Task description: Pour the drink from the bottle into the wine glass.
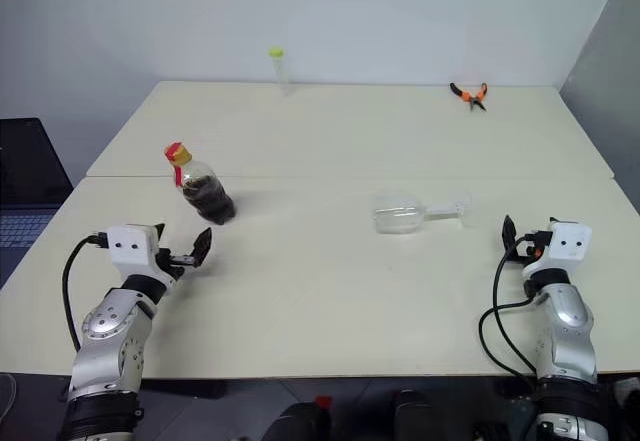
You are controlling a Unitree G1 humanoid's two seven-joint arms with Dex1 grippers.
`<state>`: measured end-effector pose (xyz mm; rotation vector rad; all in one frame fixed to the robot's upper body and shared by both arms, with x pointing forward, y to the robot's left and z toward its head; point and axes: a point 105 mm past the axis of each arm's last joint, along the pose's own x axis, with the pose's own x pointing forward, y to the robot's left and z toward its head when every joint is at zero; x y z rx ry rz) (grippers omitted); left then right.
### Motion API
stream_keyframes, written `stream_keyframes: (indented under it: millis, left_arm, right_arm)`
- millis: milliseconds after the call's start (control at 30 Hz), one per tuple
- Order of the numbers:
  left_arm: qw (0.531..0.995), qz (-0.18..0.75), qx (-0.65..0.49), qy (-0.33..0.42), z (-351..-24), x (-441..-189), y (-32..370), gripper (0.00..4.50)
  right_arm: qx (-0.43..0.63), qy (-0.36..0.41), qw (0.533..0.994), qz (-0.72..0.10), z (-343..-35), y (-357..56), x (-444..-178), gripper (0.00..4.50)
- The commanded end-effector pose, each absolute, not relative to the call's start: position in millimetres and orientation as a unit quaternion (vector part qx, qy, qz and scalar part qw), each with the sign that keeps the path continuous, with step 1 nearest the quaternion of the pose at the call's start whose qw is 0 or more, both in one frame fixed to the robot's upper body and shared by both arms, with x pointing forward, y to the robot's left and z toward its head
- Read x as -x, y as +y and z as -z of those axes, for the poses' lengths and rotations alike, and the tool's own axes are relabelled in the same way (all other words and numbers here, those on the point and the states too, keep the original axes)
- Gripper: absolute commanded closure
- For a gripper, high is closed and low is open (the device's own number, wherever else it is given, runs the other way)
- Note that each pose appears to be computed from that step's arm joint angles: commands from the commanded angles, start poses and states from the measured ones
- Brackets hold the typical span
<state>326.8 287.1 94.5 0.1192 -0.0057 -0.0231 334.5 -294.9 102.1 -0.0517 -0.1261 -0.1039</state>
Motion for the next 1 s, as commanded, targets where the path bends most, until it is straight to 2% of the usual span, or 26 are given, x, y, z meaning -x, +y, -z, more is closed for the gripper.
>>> stream_keyframes:
  millis: [33, 133, 300, 400, 600, 733, 867, 1000]
  left_arm:
    - [0.997, 0.020, -0.069, -0.027, -107.7, -327.3, 285.0, 0.03]
    - [0.997, 0.014, -0.067, -0.023, -106.8, -328.0, 284.4, 0.03]
    - [0.996, 0.067, -0.052, -0.036, -111.8, -324.2, 275.3, 0.03]
    - [0.994, 0.073, -0.071, -0.048, -116.8, -322.6, 277.3, 0.03]
    - [0.994, 0.073, -0.061, -0.061, -120.9, -322.7, 278.2, 0.03]
    - [0.993, 0.072, -0.067, -0.063, -123.1, -324.1, 279.1, 0.03]
    - [0.995, 0.041, -0.068, -0.064, -125.2, -328.8, 288.7, 0.03]
    - [0.995, 0.061, -0.044, -0.063, -126.1, -333.5, 283.9, 0.03]
  right_arm:
    - [0.035, -0.096, 0.993, 0.052, -121.9, -296.8, -334.6, 0.00]
    - [0.039, -0.100, 0.993, 0.047, -124.9, -294.8, -332.8, 0.00]
    - [0.037, -0.112, 0.993, 0.015, -135.9, -287.6, -327.9, 0.00]
    - [0.046, -0.113, 0.989, -0.084, -146.2, -257.2, -315.5, 0.00]
    - [0.053, -0.095, 0.970, -0.216, -161.9, -216.8, -292.4, 0.00]
    - [0.053, -0.066, 0.943, -0.321, -169.0, -185.8, -273.3, 0.00]
    - [0.079, -0.039, 0.896, -0.435, -177.9, -145.2, -252.9, 0.00]
    - [0.087, -0.038, 0.874, -0.477, -186.2, -126.8, -250.0, 0.00]
